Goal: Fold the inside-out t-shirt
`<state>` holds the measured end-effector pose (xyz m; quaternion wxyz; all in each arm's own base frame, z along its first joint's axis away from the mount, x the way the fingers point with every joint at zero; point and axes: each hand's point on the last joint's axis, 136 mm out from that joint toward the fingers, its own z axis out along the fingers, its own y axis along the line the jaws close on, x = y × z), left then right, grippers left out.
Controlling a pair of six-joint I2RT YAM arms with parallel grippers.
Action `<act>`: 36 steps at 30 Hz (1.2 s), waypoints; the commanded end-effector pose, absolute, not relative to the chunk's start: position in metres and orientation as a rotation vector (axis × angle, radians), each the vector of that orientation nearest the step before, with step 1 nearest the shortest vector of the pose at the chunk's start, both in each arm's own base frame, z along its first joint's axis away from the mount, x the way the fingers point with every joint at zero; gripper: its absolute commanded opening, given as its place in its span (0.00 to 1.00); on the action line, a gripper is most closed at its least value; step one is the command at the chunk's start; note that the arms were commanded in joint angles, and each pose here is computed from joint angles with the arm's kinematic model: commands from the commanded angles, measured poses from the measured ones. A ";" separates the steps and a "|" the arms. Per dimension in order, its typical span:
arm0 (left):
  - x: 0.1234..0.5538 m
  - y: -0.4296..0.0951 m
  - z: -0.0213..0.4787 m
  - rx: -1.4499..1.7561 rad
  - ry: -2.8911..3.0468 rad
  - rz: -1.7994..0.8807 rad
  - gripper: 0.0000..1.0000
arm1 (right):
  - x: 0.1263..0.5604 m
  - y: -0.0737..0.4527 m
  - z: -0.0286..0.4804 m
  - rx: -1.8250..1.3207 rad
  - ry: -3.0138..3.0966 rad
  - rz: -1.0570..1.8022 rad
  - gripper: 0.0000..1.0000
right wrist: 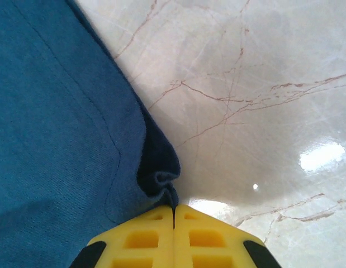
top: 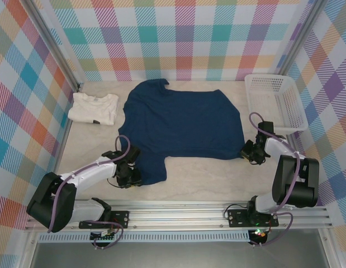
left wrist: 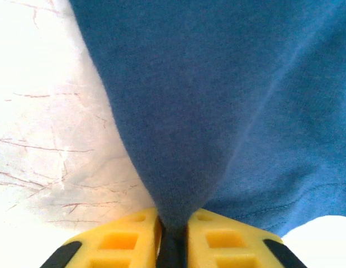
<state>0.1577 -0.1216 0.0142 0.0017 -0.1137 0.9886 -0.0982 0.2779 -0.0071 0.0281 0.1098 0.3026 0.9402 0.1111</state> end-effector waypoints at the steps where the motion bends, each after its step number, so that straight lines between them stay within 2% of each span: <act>1: 0.153 -0.122 0.015 -0.343 3.091 -0.310 0.11 | 0.282 -0.005 0.042 0.836 2.744 0.330 0.00; 6: 0.150 -0.118 0.031 -0.383 3.056 -0.328 0.00 | 0.276 -0.008 0.044 0.839 2.742 0.303 0.00; 16: 0.156 -0.096 0.097 -0.512 2.837 -0.332 0.00 | 0.261 -0.018 0.059 0.848 2.693 0.223 0.00; 22: 0.199 -0.099 0.131 -0.487 2.727 -0.388 0.00 | 0.288 -0.018 0.075 0.811 2.640 0.260 0.00; 36: 0.336 -0.090 0.181 -0.465 2.522 -0.414 0.00 | 0.369 -0.015 0.096 0.676 2.596 0.248 0.01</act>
